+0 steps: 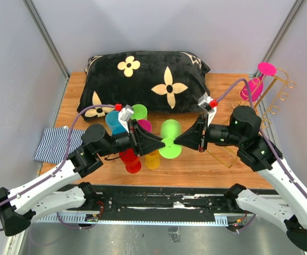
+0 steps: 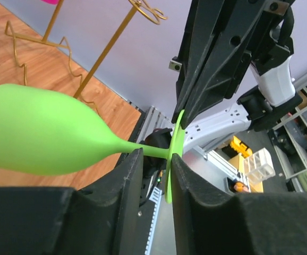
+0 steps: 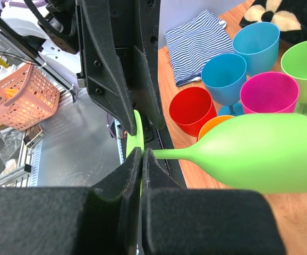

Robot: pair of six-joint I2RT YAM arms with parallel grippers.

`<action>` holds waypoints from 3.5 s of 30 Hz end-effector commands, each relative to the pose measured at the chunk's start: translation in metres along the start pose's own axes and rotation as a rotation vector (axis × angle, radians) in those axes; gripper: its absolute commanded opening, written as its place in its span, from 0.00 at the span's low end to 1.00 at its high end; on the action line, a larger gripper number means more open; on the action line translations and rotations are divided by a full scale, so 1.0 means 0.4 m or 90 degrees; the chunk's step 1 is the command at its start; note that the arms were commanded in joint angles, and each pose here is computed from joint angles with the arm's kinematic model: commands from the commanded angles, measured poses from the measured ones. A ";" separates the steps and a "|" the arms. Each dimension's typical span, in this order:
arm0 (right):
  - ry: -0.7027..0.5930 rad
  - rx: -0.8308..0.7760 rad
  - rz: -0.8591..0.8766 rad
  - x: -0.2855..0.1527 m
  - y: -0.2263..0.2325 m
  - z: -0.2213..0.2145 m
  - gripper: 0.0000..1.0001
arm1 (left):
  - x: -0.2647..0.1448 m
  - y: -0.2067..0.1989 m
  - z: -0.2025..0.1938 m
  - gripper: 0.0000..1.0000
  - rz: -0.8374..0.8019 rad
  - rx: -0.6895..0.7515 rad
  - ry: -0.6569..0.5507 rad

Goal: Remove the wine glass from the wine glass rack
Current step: Place the wine glass at the center of the board.

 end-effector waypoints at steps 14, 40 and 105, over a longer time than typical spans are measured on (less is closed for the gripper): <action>0.025 -0.063 -0.001 -0.053 0.035 -0.048 0.43 | 0.012 -0.040 -0.008 0.01 -0.067 0.071 0.026; -0.009 -0.073 0.036 -0.034 0.031 -0.079 0.01 | 0.018 -0.033 -0.041 0.07 -0.082 0.093 0.021; 0.028 -0.663 0.024 -0.200 0.053 -0.182 0.01 | -0.080 -0.045 0.206 1.00 0.074 0.011 -0.200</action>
Point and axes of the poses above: each gripper's point midway between its finger pads, its own x axis out along the fingers, its own y axis along the line the jaws close on, z = x × y, the point moved 10 cm from there along -x, back along the fingers, and after that the axes turned 12 degrees about -x, right-handed, at the moved point
